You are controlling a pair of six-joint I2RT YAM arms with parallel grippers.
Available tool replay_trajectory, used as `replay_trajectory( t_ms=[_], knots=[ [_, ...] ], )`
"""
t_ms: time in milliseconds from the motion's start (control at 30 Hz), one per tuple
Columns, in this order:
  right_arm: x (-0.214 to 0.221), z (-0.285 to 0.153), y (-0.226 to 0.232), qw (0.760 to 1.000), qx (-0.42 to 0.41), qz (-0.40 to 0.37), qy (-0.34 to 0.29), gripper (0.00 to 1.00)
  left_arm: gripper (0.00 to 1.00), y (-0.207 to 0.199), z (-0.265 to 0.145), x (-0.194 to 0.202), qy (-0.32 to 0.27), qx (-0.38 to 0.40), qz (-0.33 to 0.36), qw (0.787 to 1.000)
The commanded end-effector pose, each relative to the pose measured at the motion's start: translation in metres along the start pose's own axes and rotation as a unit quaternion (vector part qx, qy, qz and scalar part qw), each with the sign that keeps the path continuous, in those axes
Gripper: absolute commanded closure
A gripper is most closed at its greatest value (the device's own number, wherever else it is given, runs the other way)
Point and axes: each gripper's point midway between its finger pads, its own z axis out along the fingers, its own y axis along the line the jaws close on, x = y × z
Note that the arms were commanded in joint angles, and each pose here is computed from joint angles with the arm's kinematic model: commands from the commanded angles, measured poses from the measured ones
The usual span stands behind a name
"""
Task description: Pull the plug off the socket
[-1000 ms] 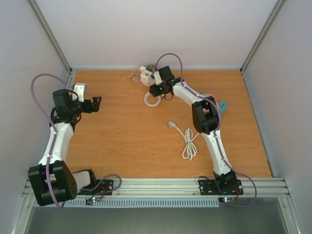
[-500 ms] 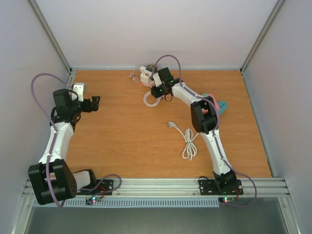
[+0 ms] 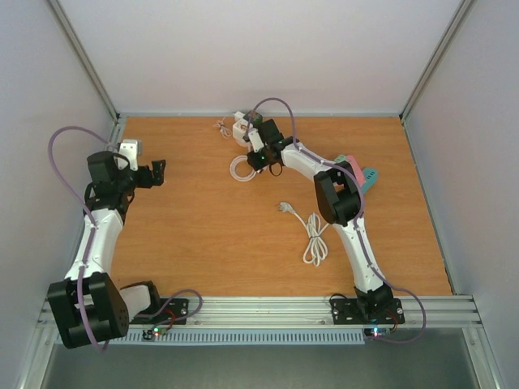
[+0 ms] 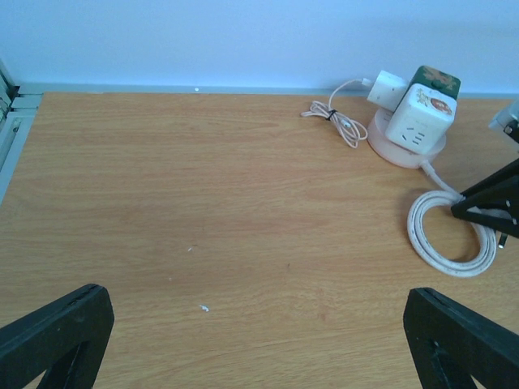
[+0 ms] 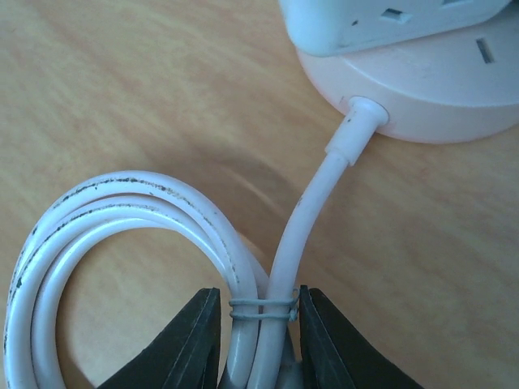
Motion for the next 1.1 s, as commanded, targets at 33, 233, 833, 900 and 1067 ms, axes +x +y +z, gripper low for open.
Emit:
replay_trajectory(
  t_ms=[33,233,833,900,1067],
  knots=[
    [0.025,-0.012,0.039,0.999,-0.026,-0.029,0.032,0.73,0.00,-0.002,-0.007,-0.023,-0.056,-0.004,0.003,0.998],
    [0.037,-0.026,0.061,0.998,-0.042,-0.040,0.035,0.73,0.00,0.006,-0.015,-0.029,-0.087,-0.032,-0.003,0.996],
    [0.095,-0.087,0.125,0.993,-0.097,-0.047,0.053,0.74,0.00,-0.013,-0.010,-0.020,-0.076,0.030,0.006,0.997],
    [0.102,-0.094,0.130,0.992,-0.104,-0.042,0.056,0.74,0.00,-0.016,-0.009,-0.019,-0.070,0.039,0.008,0.997],
    [0.130,-0.105,0.146,0.989,-0.120,-0.035,0.075,0.73,0.00,-0.027,-0.009,-0.014,-0.065,0.072,0.020,0.995]
  ],
)
